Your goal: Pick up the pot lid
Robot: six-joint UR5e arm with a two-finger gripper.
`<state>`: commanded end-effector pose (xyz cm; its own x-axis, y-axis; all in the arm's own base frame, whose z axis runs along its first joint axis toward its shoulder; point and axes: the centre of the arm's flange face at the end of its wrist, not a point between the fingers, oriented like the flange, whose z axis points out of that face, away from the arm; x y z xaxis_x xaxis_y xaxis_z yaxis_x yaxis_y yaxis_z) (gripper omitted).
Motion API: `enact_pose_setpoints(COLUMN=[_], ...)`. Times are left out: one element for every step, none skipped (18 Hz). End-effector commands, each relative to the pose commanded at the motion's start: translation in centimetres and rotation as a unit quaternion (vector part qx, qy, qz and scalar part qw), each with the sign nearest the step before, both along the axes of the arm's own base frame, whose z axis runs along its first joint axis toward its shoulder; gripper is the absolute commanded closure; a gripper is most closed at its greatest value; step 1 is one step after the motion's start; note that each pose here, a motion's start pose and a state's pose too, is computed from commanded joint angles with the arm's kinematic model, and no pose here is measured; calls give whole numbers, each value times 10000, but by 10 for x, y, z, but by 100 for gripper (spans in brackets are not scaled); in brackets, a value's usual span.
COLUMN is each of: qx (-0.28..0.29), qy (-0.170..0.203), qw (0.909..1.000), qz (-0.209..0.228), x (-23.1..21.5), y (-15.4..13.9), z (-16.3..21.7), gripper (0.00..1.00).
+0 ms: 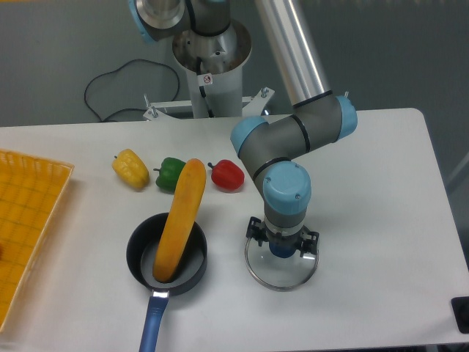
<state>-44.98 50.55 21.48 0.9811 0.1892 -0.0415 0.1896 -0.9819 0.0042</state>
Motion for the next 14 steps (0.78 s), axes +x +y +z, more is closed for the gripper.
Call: enact_pose_setpoints(qx=[0,-5,-5,-23,-34,-34,-34,-28,-28,-29,-29,-28,-28,-28], qy=[0,-6,-6,7,6,6,6,1,1,1,1,1,1,1], qw=[10000,10000,10000,10000,10000,10000,10000,10000,10000,10000,10000,10000,10000,10000], qz=[0,0,-8,-15,-15,-15,-15,-15,-15,-22,-23,-15,-15,-15], x=[1,1,1,1,1,1,1,1,1,1,1,1,0,0], y=[-1,-1,-1,-1,-1,-1,-1,-1,-1,-1,-1,-1,-1,-1], z=[0,-1,-1,-1,-2,-2,-2,-2,-2,-2,-2,-2,-1,-1], gripper=[0,0,0,0,1,3,6,8,15,19,22,23,24,27])
